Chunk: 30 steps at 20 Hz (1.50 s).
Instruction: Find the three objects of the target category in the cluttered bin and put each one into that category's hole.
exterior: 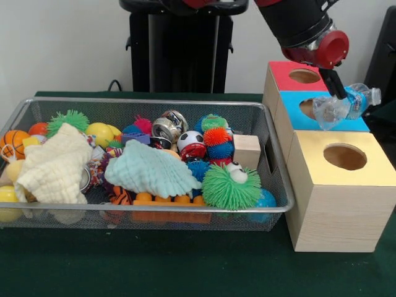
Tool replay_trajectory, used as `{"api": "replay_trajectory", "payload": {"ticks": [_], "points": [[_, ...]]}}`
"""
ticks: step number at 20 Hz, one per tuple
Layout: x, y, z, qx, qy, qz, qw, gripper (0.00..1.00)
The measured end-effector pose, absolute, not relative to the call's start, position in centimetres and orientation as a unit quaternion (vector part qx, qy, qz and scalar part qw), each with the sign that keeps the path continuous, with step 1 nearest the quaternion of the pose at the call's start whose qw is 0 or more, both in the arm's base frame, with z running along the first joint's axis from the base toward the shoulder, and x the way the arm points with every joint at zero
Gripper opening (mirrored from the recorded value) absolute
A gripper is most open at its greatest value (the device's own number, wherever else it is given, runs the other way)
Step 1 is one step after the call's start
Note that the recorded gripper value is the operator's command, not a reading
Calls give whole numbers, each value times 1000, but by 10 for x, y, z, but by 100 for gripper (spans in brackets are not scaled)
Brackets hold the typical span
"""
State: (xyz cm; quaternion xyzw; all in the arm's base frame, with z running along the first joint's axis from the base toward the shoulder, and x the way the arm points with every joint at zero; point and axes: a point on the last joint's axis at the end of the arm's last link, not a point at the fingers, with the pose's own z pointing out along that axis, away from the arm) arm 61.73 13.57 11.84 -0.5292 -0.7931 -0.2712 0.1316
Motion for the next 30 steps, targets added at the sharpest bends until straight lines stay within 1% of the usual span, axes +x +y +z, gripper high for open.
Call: {"api": "replay_trajectory", "payload": {"ticks": [7, 13, 19, 30], "points": [[584, 162, 123, -504, -801, -276, 168, 0], [531, 192, 140, -460, -822, -268, 203, 0], [498, 200, 137, -447, -825, -257, 232, 0], [491, 206, 128, -449, -817, -258, 253, 0]]}}
